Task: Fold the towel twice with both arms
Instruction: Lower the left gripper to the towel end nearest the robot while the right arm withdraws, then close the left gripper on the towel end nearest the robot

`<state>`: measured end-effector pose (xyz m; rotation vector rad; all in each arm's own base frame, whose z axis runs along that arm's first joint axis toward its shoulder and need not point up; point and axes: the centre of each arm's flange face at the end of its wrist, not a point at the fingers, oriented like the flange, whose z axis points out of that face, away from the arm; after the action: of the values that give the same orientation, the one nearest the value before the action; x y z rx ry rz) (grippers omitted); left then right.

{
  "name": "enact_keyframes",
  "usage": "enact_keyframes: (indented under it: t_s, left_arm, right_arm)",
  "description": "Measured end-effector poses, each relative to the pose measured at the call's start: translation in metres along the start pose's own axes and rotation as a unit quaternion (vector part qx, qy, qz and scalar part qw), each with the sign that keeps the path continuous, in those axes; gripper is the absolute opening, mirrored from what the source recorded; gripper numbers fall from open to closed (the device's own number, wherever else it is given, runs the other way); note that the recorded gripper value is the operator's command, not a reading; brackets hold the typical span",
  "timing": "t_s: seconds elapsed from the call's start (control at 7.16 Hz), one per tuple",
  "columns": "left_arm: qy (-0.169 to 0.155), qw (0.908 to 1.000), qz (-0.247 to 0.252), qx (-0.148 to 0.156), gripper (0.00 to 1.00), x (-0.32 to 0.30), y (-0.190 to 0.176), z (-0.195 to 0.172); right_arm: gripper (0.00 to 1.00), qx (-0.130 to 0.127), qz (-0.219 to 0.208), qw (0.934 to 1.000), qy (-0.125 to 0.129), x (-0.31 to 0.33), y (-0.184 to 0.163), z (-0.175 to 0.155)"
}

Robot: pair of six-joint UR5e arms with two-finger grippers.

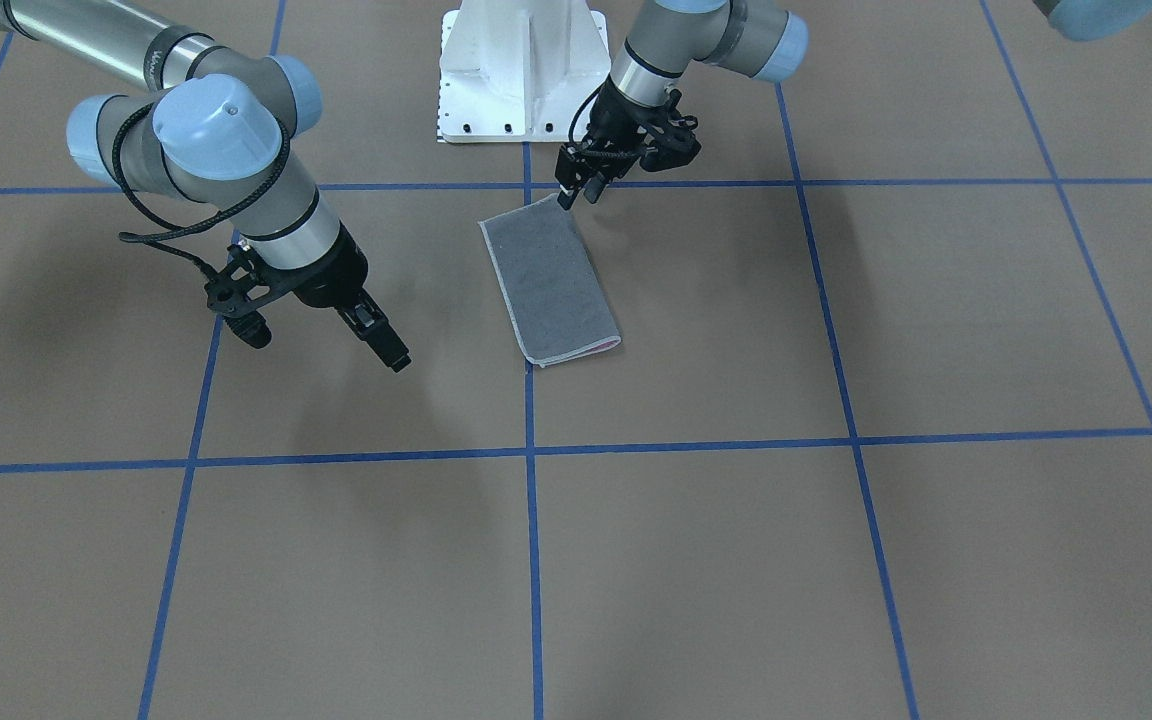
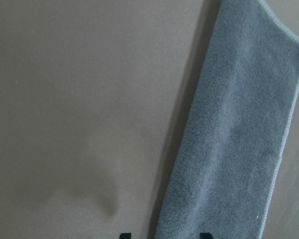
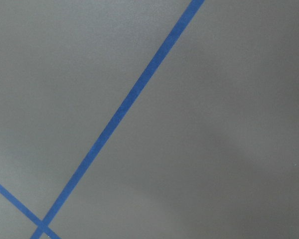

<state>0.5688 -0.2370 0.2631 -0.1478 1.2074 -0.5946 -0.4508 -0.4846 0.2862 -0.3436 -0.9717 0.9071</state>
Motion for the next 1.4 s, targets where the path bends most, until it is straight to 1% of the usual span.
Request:
enact_keyframes:
  t_s: [0.56,1.4]
  left_arm:
    - [-0.002,1.0,-0.003,-0.005,0.5,0.007,0.012,0.012]
    - [-0.006,1.0,-0.004,-0.004,0.46,0.005,0.012,0.016]
  right_arm:
    - [1.0,0.0,0.001,1.0,0.003,0.002,-0.001,0.002]
    - [1.0,0.002,0.001,1.0,0.005,0.003,-0.003,0.004]
